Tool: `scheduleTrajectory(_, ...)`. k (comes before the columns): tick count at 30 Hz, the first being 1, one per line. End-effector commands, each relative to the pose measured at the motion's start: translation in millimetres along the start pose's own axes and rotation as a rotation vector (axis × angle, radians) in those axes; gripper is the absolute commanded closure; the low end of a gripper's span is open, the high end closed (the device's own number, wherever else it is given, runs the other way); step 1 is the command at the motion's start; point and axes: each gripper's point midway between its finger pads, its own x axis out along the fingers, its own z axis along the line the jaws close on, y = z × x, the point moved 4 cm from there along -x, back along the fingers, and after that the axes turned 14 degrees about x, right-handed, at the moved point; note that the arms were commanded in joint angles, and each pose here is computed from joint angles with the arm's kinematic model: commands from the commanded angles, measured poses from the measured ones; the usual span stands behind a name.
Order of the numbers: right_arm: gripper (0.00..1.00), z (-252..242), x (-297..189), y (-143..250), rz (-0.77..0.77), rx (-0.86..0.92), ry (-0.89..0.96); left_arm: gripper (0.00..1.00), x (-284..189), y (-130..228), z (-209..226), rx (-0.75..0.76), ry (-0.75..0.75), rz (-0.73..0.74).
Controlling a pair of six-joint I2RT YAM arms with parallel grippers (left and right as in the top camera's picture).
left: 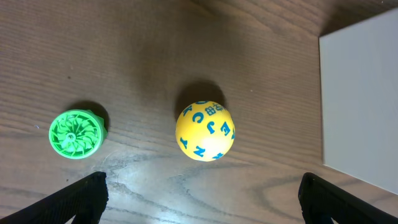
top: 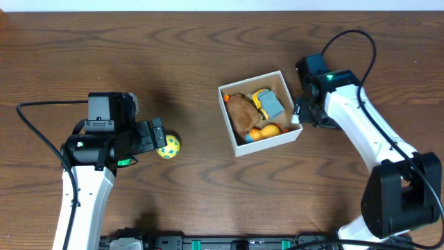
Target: Pack container
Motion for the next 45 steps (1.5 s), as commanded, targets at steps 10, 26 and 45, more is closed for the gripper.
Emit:
scheduleTrajectory(10, 0.01, 34.5, -13.7, 22.1, 0.075, -0.2, -0.206, 0.02, -4.8, -4.6, 0.0, -0.003, 0.001, -0.018)
scheduleTrajectory(26, 0.01, -10.8, -86.6, -47.1, -0.385, 0.022, -0.211, 0.02, -75.3, -27.4, -15.6, 0.097, -0.083, -0.294)
scheduleTrajectory(45, 0.01, -72.6, -65.9, -53.8, -0.222, 0.125, -0.189, 0.02, 45.7, -10.0, -10.9, 0.107, -0.178, 0.216)
